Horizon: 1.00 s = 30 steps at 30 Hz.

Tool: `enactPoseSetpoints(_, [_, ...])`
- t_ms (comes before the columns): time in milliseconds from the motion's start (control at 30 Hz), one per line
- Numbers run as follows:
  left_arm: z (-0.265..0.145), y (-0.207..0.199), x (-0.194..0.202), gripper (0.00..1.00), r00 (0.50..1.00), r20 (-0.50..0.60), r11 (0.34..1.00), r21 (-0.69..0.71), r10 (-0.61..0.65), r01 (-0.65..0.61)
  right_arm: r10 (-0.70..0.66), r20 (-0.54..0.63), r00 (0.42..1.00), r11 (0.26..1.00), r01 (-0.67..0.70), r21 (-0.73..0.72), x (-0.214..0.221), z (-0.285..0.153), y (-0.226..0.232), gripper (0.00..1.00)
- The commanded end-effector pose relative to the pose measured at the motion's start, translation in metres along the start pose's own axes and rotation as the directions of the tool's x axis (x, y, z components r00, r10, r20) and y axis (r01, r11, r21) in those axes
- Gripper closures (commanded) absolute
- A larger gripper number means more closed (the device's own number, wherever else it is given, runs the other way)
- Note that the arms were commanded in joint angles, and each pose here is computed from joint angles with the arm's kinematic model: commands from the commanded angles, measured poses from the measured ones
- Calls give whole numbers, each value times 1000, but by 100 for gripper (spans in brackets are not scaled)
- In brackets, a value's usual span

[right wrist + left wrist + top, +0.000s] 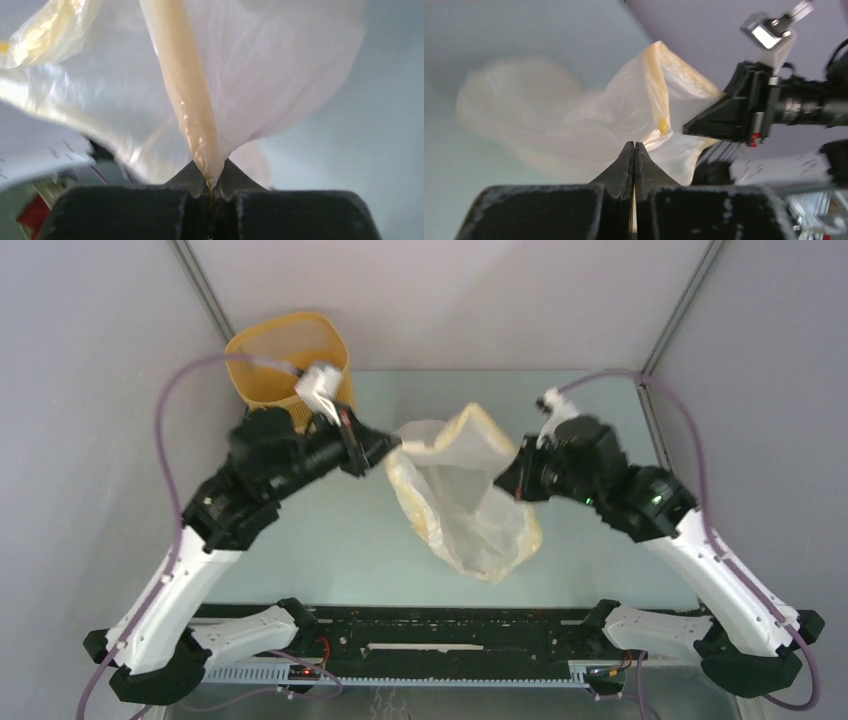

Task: Put the trash bags into the trash bin

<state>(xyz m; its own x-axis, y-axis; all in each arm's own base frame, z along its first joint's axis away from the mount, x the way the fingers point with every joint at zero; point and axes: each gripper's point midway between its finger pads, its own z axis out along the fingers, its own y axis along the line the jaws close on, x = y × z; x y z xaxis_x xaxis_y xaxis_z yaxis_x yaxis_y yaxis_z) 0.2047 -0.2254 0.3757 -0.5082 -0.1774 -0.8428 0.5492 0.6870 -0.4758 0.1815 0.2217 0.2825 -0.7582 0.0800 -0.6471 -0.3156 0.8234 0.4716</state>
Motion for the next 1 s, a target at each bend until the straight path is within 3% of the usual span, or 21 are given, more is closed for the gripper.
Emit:
enactPoseSetpoints(0, [-34,-46,-98,100,976,211,996,64,49,-63,-74,144,987,997,73,11,-78,-45,20,100])
enactPoseSetpoints(100, [-56,-59,-130,100,947,316,994,78,49,-77,-100,200,975,995,104,-9,-101,-60,33,100])
enactPoseSetpoints(167, [-52,-44,-118,100,951,305,998,29,52,-64,-94,188,978,995,97,-8,-92,-49,28,100])
enactPoseSetpoints(233, [-35,-13,-80,100,972,234,998,-51,37,-26,-40,100,994,999,41,-5,-63,-25,13,100])
enactPoseSetpoints(333, [-6,39,15,100,999,32,989,-144,-14,19,101,-156,983,995,-97,31,12,17,-13,100])
enactPoseSetpoints(433, [-7,43,76,100,990,-122,995,-78,-75,66,156,-293,943,987,-139,79,67,37,-25,100])
enactPoseSetpoints(533, [-17,32,75,100,992,-85,995,-14,-96,95,124,-326,937,991,-102,85,84,43,-22,100])
enactPoseSetpoints(633, [-14,18,57,100,995,-60,996,35,-74,76,102,-298,949,995,-104,9,69,44,-7,100])
enactPoseSetpoints(767, [14,2,47,100,989,-127,994,70,-74,84,103,-248,963,995,-104,11,52,40,-7,97])
enactPoseSetpoints(967, [73,-21,58,100,961,-192,961,156,-199,230,125,-261,957,988,-98,116,64,47,-39,92])
